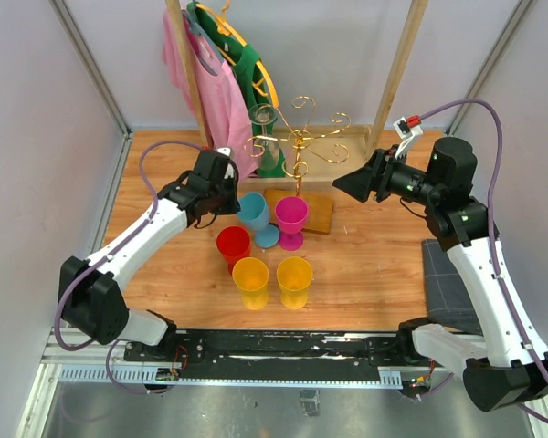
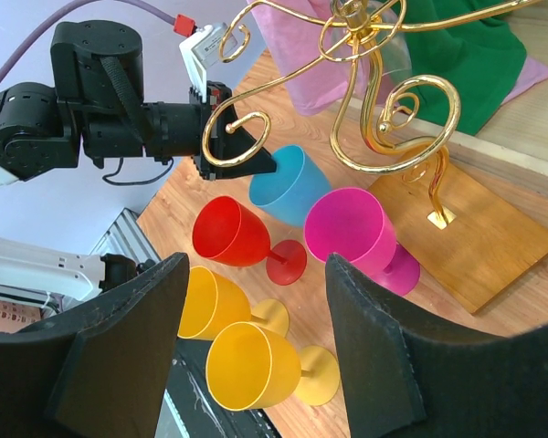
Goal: Place the wine glass upside down on the wine glass rack
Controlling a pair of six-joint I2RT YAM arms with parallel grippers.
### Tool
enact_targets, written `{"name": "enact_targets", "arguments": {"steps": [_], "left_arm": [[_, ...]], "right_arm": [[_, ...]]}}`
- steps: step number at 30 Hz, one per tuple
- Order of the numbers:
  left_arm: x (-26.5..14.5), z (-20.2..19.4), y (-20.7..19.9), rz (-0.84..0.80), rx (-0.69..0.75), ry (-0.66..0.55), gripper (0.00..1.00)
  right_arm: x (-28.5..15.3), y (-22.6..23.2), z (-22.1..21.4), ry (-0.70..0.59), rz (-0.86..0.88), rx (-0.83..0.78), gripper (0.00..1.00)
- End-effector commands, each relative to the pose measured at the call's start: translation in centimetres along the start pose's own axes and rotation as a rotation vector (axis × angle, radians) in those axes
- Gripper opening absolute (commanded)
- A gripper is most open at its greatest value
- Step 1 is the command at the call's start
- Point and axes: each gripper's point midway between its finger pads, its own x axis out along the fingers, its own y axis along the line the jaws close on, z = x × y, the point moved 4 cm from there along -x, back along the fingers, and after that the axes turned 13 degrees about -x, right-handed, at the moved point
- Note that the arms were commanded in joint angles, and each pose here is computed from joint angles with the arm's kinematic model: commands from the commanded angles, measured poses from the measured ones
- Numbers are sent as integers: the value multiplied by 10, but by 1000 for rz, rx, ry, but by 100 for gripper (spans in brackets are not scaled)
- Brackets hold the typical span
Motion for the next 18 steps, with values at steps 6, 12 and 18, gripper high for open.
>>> {"name": "enact_targets", "arguments": {"steps": [6,12,18], "left_arm": [[-29,29,-8,17,31,-99,0],[-39,34,3,90,54,-129,0],[-64,47,16,178,56,-217,0]], "right_arm": [[-1,-4,0,-6,-15,-7,63],[2,-3,2,-16,1,3,63],[1,-1,6,-22,7,1,63]]}}
